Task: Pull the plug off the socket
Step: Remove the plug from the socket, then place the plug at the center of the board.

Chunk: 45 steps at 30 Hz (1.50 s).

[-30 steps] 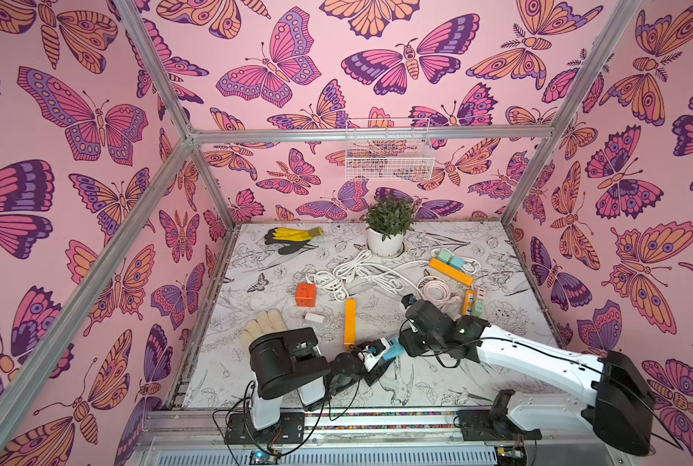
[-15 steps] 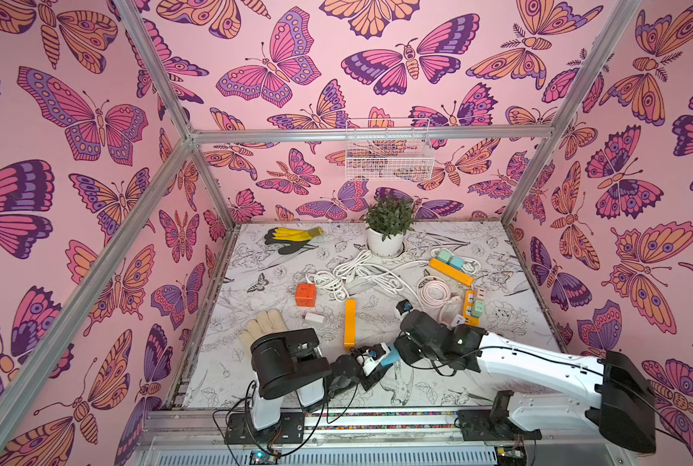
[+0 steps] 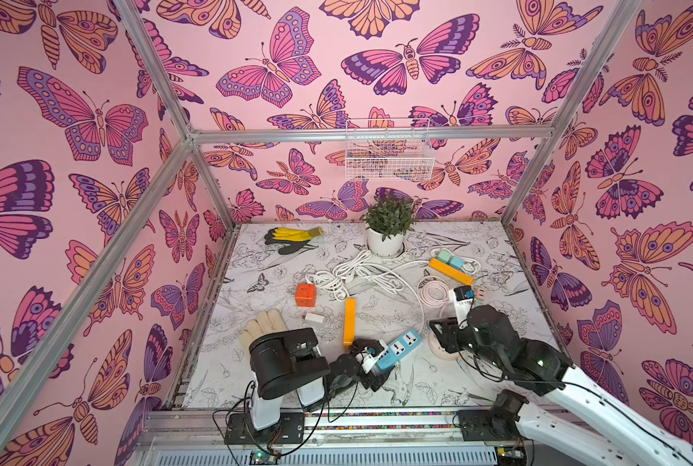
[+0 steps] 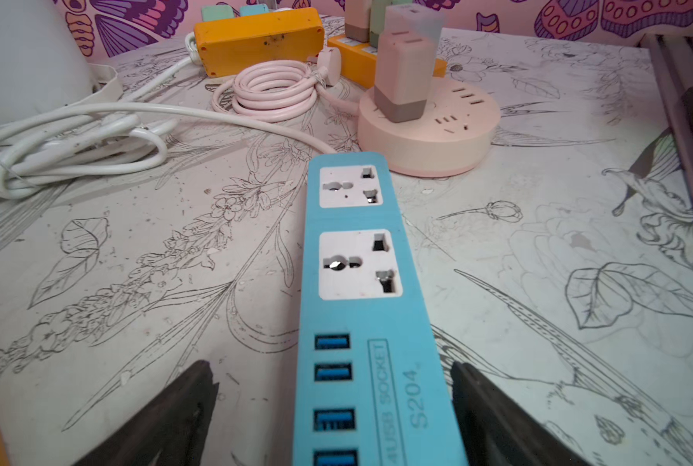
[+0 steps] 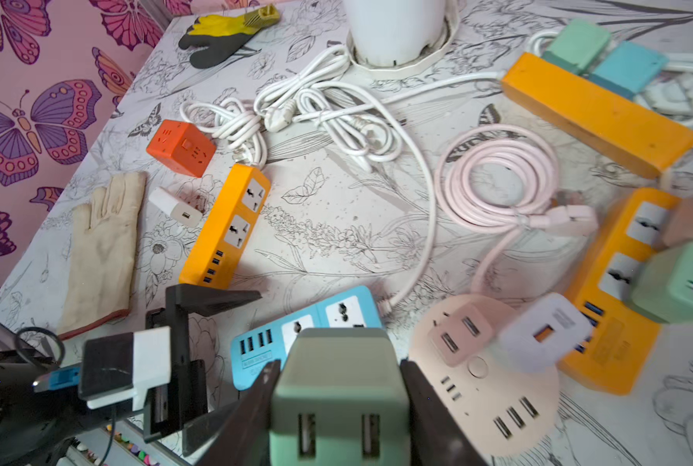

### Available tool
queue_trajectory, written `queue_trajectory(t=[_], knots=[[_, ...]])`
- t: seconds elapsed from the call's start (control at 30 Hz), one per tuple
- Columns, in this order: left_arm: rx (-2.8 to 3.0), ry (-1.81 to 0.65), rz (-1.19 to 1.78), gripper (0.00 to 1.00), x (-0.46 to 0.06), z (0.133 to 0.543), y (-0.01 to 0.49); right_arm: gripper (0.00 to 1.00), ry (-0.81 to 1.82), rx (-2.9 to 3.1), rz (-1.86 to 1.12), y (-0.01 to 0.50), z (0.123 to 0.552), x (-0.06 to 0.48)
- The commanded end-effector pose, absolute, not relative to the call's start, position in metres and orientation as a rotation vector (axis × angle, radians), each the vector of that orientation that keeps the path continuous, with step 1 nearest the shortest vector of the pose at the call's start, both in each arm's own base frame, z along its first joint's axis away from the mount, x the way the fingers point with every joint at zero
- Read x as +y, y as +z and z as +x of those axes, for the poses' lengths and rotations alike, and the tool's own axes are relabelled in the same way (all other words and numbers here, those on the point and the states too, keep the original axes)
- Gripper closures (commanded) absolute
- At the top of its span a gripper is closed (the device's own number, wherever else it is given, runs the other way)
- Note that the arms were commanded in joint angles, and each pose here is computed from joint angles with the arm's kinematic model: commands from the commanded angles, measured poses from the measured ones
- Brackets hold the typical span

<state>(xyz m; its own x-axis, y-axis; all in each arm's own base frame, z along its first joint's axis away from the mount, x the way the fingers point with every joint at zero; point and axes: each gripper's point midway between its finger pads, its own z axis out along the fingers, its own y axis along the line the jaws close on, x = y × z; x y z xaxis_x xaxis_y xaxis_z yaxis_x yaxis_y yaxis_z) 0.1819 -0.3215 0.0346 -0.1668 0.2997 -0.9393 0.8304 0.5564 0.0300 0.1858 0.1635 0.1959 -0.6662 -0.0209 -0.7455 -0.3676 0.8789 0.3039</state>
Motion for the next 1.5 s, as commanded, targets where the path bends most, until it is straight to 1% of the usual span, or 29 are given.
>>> queue_trajectory(t=[0.0, 0.1, 0.17, 0.2, 0.23, 0.3, 0.37, 0.47, 0.53, 0.6, 0.77, 0.87, 0.93, 1.07, 1.2, 1.37, 1.47], knots=[[1.788, -0.624, 0.846, 0.00, -0.319, 0.194, 0.049, 0.74, 0.593, 2.212, -0.229, 0.204, 0.184, 0.155], [1.866, -0.679, 0.806, 0.01, -0.320, 0.190, 0.072, 0.73, 0.653, 2.200, -0.235, 0.209, 0.183, 0.161], [1.938, -0.701, 0.762, 0.01, -0.311, 0.185, 0.093, 0.73, 0.711, 2.194, -0.236, 0.213, 0.185, 0.169], [1.923, -0.735, 0.724, 0.04, -0.310, 0.185, 0.118, 0.73, 0.751, 2.188, -0.236, 0.215, 0.186, 0.174], [1.922, -0.753, 0.700, 0.07, -0.302, 0.182, 0.135, 0.73, 0.804, 2.176, -0.235, 0.218, 0.188, 0.181], [1.895, -0.798, 0.603, 0.10, -0.281, 0.177, 0.167, 0.73, 0.962, 2.129, -0.231, 0.228, 0.190, 0.199], [1.887, -0.834, 0.473, 0.09, -0.250, 0.176, 0.194, 0.73, 1.117, 2.083, -0.215, 0.235, 0.195, 0.219], [1.891, -0.855, 0.287, 0.07, -0.204, 0.177, 0.221, 0.73, 1.238, 2.081, -0.212, 0.234, 0.205, 0.244], [1.884, -0.865, 0.227, 0.06, -0.185, 0.175, 0.235, 0.74, 1.310, 2.091, -0.234, 0.231, 0.212, 0.263], [1.876, -0.873, 0.214, 0.06, -0.176, 0.173, 0.247, 0.74, 1.364, 2.115, -0.256, 0.226, 0.219, 0.285], [1.911, -0.888, 0.245, 0.05, -0.181, 0.171, 0.250, 0.74, 1.378, 2.210, -0.347, 0.200, 0.232, 0.355], [1.923, -0.905, 0.241, 0.05, -0.183, 0.170, 0.249, 0.74, 1.392, 2.239, -0.371, 0.190, 0.246, 0.393], [1.921, -0.926, 0.236, 0.06, -0.184, 0.168, 0.250, 0.74, 1.376, 2.278, -0.356, 0.174, 0.261, 0.414], [1.896, -0.952, 0.232, 0.07, -0.179, 0.163, 0.257, 0.73, 1.381, 2.330, -0.317, 0.153, 0.285, 0.446], [1.881, -0.967, 0.230, 0.07, -0.175, 0.158, 0.261, 0.72, 1.342, 2.405, -0.331, 0.132, 0.298, 0.473], [1.884, -0.986, 0.226, 0.07, -0.174, 0.155, 0.256, 0.70, 1.286, 2.481, -0.374, 0.113, 0.301, 0.495], [1.887, -0.997, 0.226, 0.07, -0.175, 0.154, 0.255, 0.64, 1.258, 2.517, -0.403, 0.102, 0.296, 0.503]])
